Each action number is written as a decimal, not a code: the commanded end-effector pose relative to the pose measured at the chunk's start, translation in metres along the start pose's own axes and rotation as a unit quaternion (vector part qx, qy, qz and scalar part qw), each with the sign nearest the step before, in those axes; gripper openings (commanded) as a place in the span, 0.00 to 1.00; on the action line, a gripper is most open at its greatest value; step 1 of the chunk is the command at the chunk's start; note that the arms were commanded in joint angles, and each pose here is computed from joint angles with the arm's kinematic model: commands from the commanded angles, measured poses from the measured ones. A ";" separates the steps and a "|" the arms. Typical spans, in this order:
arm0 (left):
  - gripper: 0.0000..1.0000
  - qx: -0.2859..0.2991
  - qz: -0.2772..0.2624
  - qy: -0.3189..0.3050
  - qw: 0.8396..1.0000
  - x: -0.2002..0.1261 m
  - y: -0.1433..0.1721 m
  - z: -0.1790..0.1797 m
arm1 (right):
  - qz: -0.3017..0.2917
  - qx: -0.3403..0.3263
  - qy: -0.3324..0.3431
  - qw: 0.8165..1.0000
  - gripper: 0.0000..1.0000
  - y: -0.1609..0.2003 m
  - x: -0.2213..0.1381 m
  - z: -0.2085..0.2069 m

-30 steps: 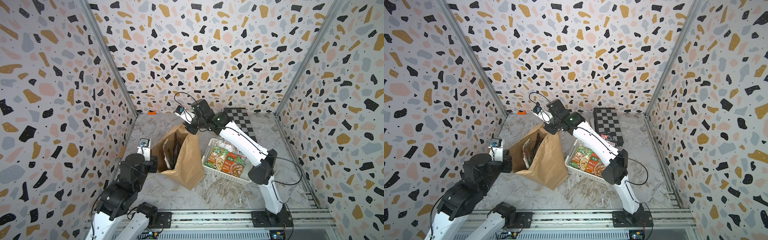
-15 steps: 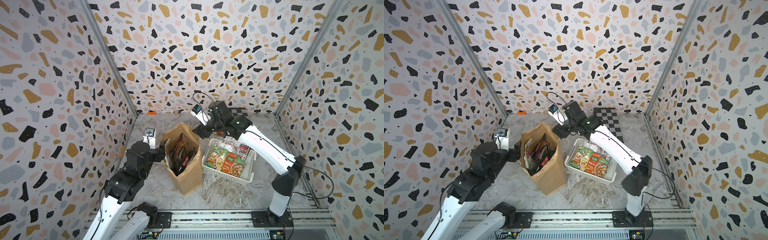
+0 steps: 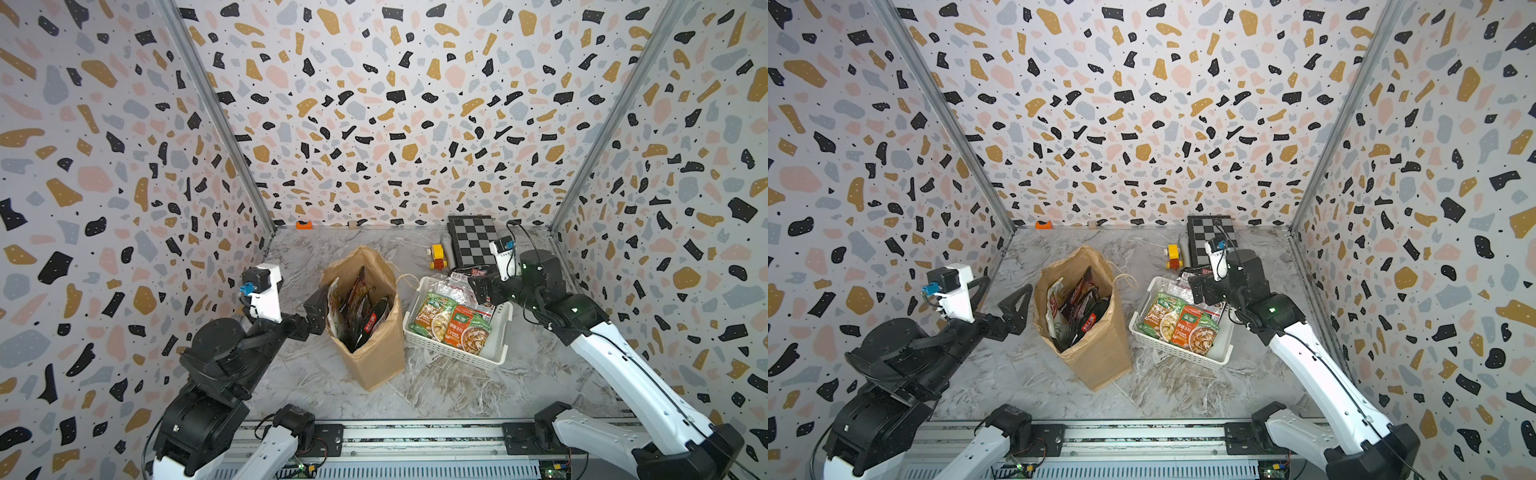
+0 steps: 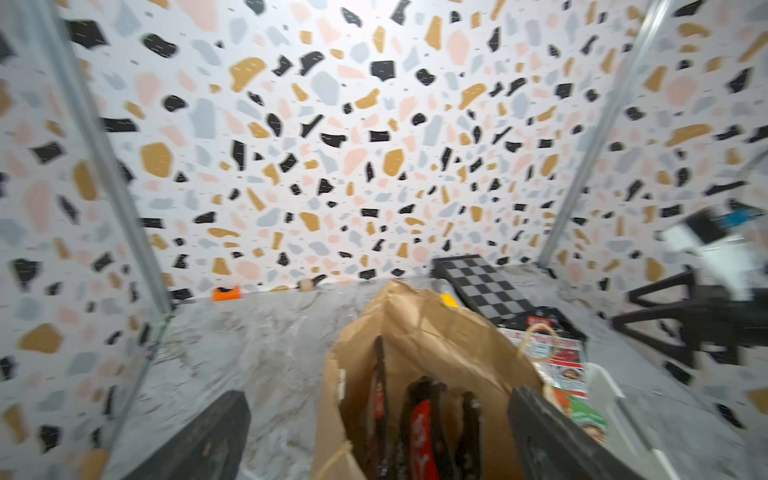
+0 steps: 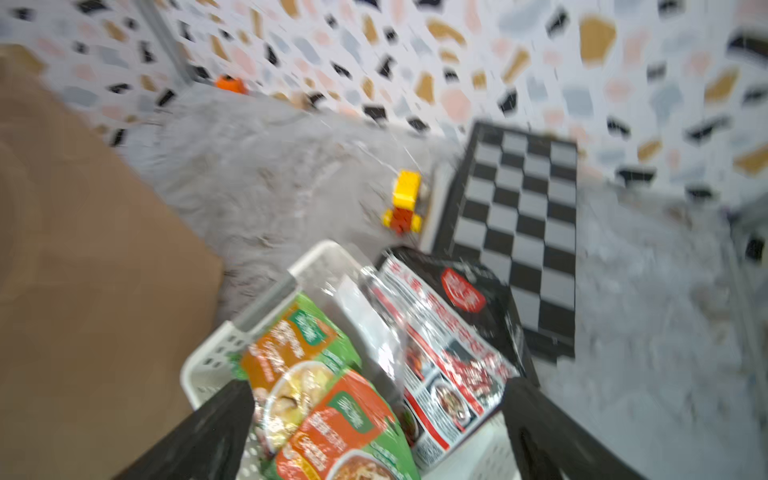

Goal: Place the condiment packets inside the bag
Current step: Pick up the condiment packet from the storage box.

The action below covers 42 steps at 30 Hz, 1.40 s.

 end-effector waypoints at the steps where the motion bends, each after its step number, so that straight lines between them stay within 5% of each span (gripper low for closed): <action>1: 1.00 -0.075 0.019 0.144 0.987 0.015 0.007 -0.040 | 0.038 0.096 -0.045 0.994 0.96 0.024 0.032 -0.016; 6: 1.00 -0.080 0.071 0.137 0.985 0.023 0.029 -0.038 | 0.082 0.116 -0.009 0.990 0.93 0.047 0.065 -0.044; 10: 1.00 -0.063 0.075 0.114 0.989 0.016 0.038 -0.032 | 0.062 0.162 0.010 0.985 0.91 0.052 0.073 -0.072; 16: 1.00 -0.055 0.082 0.097 0.990 0.013 0.051 -0.026 | 0.079 0.196 -0.022 0.977 0.83 0.056 0.097 -0.076; 20: 1.00 -0.044 0.093 0.087 0.991 0.011 0.055 -0.024 | 0.078 0.212 -0.069 0.972 0.65 0.051 0.112 -0.068; 23: 1.00 -0.028 0.098 0.056 0.993 0.005 0.057 -0.015 | 0.060 0.209 -0.091 0.972 0.36 0.042 0.110 -0.062; 25: 1.00 -0.015 0.099 0.033 0.994 0.001 0.058 -0.008 | 0.046 0.196 -0.094 0.975 0.12 0.036 0.102 -0.060; 27: 1.00 -0.001 0.098 0.014 0.995 -0.002 0.058 -0.002 | 0.019 0.172 -0.088 0.981 0.00 0.025 0.085 -0.058; 35: 1.00 0.020 0.092 -0.018 0.995 -0.002 0.055 0.007 | -0.107 0.037 -0.109 0.988 0.00 -0.019 -0.003 -0.029; 42: 1.00 0.020 0.131 -0.120 0.984 -0.008 0.067 0.036 | -0.253 -0.065 -0.141 0.955 0.00 -0.063 -0.089 0.004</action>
Point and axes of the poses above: each gripper's point midway between its finger pads, its own x axis out along the fingers, its own z axis along the line the jaws close on, y = z × x, the point moved 3 cm from there along -x, back along the fingers, and after that the axes turned 7 degrees about x, right-handed, at the moved point
